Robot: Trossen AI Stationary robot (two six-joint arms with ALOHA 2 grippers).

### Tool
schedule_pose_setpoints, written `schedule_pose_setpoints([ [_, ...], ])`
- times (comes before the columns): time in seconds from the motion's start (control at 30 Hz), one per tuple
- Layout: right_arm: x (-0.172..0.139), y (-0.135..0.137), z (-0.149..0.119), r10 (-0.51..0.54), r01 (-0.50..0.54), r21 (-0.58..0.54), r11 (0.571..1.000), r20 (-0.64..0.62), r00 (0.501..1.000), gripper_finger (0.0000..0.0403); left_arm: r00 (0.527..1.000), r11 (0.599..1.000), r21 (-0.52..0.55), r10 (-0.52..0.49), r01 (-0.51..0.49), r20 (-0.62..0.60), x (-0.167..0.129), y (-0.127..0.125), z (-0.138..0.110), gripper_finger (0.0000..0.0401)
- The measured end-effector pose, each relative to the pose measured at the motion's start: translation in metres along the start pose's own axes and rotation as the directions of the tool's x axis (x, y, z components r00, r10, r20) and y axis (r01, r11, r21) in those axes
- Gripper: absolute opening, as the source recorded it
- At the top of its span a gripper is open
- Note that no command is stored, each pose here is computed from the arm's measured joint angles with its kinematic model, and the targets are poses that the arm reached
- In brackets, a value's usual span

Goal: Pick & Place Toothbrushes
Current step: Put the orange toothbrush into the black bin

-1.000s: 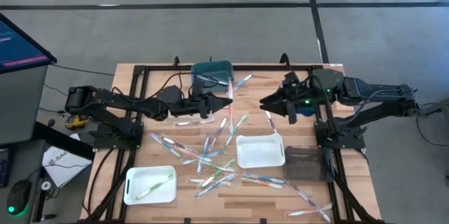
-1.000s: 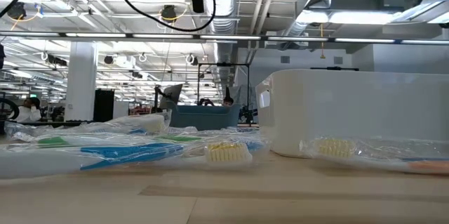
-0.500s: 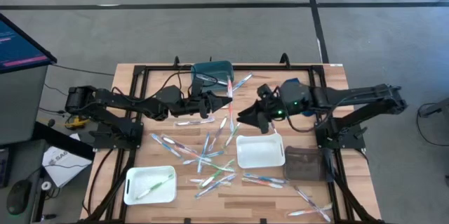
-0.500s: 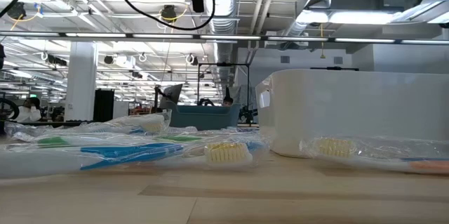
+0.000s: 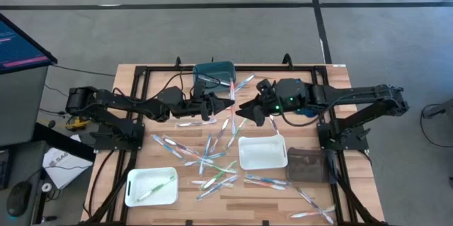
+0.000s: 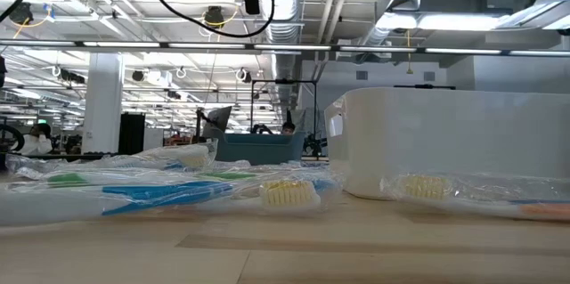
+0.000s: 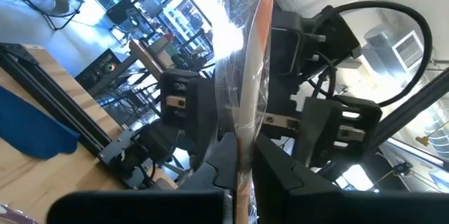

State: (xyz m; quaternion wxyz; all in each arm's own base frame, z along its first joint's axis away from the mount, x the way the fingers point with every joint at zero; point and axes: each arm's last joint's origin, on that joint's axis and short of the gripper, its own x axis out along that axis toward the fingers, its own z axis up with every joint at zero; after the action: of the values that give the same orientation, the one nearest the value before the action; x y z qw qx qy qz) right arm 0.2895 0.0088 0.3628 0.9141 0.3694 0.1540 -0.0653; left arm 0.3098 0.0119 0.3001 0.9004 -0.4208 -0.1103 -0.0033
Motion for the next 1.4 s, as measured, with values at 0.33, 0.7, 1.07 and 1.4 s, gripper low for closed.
schedule_pose_setpoints([
  [0.33, 0.0, -0.002, 0.0, -0.038, 0.038, 0.008, 0.999, 0.025, 0.999, 0.0249, 1.0, 1.0, 0.0, 0.011, -0.011, 0.004, 0.0, 0.001, 0.0, 0.0012],
  [0.7, 0.023, 0.0, -0.015, -0.054, 0.054, 0.025, 0.998, -0.013, 0.998, 0.0249, 0.999, 0.999, 0.003, 0.046, -0.046, -0.02, 0.0, 0.004, -0.003, 0.0012],
  [1.07, 0.029, 0.002, -0.016, -0.039, 0.039, 0.042, 0.998, 0.005, 0.999, 0.0244, 0.998, 0.998, 0.004, 0.055, -0.055, -0.038, 0.0, 0.004, -0.005, 0.0012],
  [1.4, 0.042, 0.002, -0.021, -0.018, 0.018, 0.077, 0.997, 0.007, 1.0, 0.0187, 0.998, 0.998, 0.005, 0.056, -0.056, -0.039, 0.0, 0.004, -0.005, 0.0012],
])
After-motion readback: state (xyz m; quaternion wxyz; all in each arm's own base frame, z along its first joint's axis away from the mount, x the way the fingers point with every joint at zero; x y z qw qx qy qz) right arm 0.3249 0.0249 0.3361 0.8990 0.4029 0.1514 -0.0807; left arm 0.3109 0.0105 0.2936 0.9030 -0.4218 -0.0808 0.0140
